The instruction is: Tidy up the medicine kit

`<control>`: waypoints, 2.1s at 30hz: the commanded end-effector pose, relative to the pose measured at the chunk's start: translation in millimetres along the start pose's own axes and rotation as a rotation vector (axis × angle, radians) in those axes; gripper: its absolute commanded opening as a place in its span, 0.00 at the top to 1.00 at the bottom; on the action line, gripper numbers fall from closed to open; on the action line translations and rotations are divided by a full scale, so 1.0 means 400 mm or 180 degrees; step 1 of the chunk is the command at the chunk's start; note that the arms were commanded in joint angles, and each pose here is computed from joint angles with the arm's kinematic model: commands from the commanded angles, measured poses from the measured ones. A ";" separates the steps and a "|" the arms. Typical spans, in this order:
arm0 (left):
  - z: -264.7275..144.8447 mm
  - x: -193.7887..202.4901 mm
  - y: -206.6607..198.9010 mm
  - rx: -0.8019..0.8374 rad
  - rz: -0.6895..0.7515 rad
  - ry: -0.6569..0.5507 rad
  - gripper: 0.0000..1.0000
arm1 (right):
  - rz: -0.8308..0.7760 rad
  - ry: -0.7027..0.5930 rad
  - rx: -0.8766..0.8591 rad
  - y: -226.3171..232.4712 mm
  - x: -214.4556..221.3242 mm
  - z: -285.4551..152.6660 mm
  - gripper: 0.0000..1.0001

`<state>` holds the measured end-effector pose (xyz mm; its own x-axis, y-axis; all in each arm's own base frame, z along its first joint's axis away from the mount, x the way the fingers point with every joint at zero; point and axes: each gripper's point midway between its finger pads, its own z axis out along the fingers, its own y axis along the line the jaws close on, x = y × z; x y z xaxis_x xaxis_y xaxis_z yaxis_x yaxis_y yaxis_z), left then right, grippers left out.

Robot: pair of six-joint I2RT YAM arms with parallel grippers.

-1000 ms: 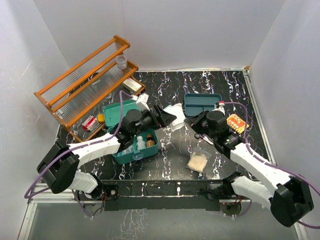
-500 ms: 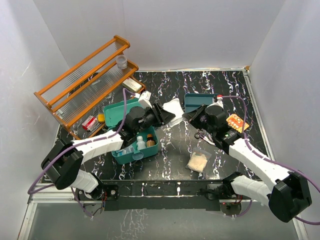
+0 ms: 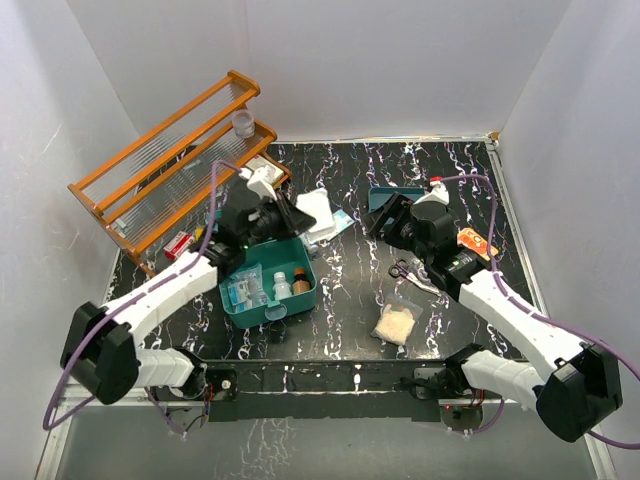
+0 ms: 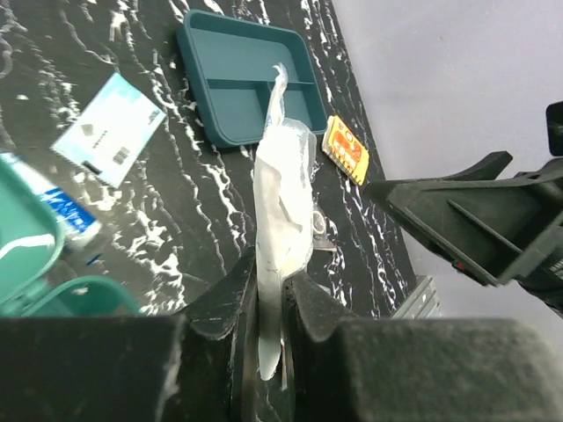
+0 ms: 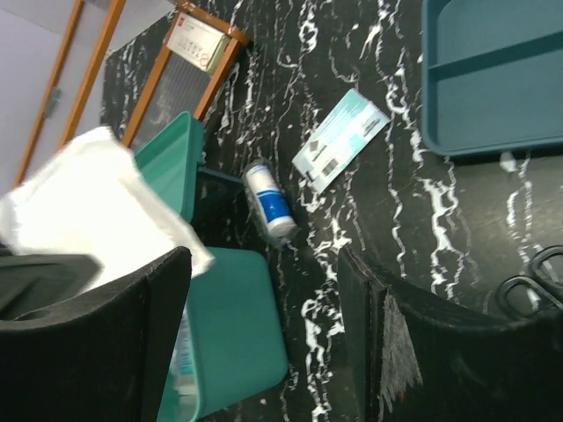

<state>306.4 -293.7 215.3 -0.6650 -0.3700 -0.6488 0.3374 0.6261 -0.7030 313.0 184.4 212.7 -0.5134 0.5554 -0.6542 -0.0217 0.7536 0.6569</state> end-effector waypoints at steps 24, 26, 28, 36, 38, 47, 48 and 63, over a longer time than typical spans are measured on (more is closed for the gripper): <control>-0.380 0.148 0.138 -0.1093 -0.0831 0.1223 0.91 | -0.0767 0.0053 0.0634 -0.087 -0.023 0.078 0.35; -0.388 0.143 0.167 -0.1298 -0.0888 0.1086 0.91 | -0.0758 0.0048 0.0623 -0.086 -0.023 0.073 0.35; -0.386 0.131 0.184 -0.1408 -0.0926 0.0922 0.91 | -0.0757 0.0051 0.0607 -0.084 -0.022 0.070 0.35; -0.393 0.145 0.262 -0.1896 -0.0938 0.0883 0.92 | -0.0803 0.0086 0.0624 -0.099 -0.010 0.057 0.34; -0.404 0.151 0.284 -0.2073 -0.0946 0.0902 0.93 | -0.0817 0.0105 0.0592 -0.098 -0.006 0.056 0.34; -0.386 0.189 0.323 -0.2167 -0.0911 0.1104 0.90 | -0.0837 0.0190 0.0600 -0.103 0.009 0.065 0.34; -0.379 0.188 0.326 -0.2158 -0.0893 0.1106 0.90 | -0.0838 0.0190 0.0604 -0.105 0.010 0.065 0.34; -0.403 0.177 0.419 -0.2906 -0.0673 0.1241 0.63 | -0.0829 0.0204 0.0744 -0.132 0.017 0.066 0.34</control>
<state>206.3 -121.3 92.6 -0.8874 -0.3815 -0.2588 -0.3071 0.9079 -0.2852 328.0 164.3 161.1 -0.5947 0.3108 -0.7414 0.0157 0.9265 0.3759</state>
